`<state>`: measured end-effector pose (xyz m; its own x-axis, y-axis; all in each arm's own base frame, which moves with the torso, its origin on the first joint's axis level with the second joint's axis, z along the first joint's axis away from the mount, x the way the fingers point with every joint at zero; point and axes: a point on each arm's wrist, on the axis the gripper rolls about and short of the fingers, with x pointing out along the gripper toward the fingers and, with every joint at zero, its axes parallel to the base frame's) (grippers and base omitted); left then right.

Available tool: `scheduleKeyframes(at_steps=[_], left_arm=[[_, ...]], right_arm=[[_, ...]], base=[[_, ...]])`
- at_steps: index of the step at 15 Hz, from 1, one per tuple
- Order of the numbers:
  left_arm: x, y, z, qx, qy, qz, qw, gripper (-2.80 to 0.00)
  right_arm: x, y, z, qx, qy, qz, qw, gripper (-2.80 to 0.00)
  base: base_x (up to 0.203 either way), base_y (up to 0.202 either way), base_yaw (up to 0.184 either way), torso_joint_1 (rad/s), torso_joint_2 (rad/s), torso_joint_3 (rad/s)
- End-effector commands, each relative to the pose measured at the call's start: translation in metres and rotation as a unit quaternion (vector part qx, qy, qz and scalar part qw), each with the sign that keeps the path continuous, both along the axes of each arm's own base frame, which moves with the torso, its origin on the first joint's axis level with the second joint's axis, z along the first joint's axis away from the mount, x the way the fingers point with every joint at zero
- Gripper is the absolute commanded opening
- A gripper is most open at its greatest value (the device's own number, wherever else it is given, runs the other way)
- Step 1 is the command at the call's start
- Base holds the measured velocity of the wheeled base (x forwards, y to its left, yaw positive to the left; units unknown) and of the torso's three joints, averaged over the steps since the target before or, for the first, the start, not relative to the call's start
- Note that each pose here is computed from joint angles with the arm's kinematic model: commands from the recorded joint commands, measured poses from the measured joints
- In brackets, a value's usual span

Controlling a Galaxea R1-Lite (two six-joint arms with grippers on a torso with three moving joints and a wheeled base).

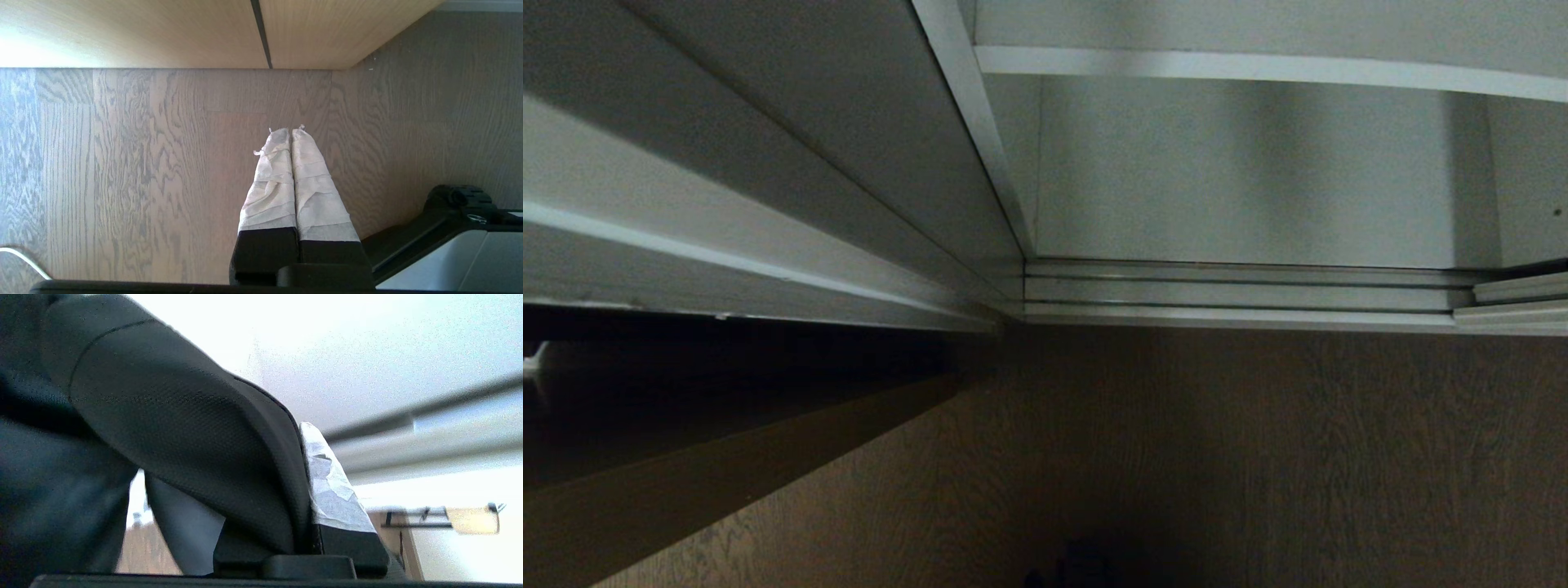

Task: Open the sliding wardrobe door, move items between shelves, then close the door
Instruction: Place the bag on the higher shelf

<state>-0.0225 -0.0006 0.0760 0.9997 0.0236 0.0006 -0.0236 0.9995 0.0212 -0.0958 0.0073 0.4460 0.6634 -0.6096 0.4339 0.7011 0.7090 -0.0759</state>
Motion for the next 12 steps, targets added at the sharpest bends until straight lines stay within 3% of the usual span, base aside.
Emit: scheduleKeyframes(at_steps=[1, 5, 12], left_arm=[[0.000, 0.000, 0.000, 0.000, 0.000, 0.000, 1.0000, -2.80], [0.000, 0.000, 0.000, 0.000, 0.000, 0.000, 1.0000, -2.80], [0.000, 0.000, 0.000, 0.000, 0.000, 0.000, 1.0000, -2.80]], right_arm=[[0.028, -0.006, 0.028, -0.004, -0.012, -0.003, 1.000, -2.80], [0.054, -0.010, 0.057, -0.058, -0.051, -0.032, 0.996, -2.80], [0.078, -0.015, 0.082, -0.091, -0.145, -0.049, 0.984, -2.80]], base=[[0.000, 0.000, 0.000, 0.000, 0.00, 0.000], [0.000, 0.000, 0.000, 0.000, 0.00, 0.000], [0.000, 0.000, 0.000, 0.000, 0.00, 0.000]])
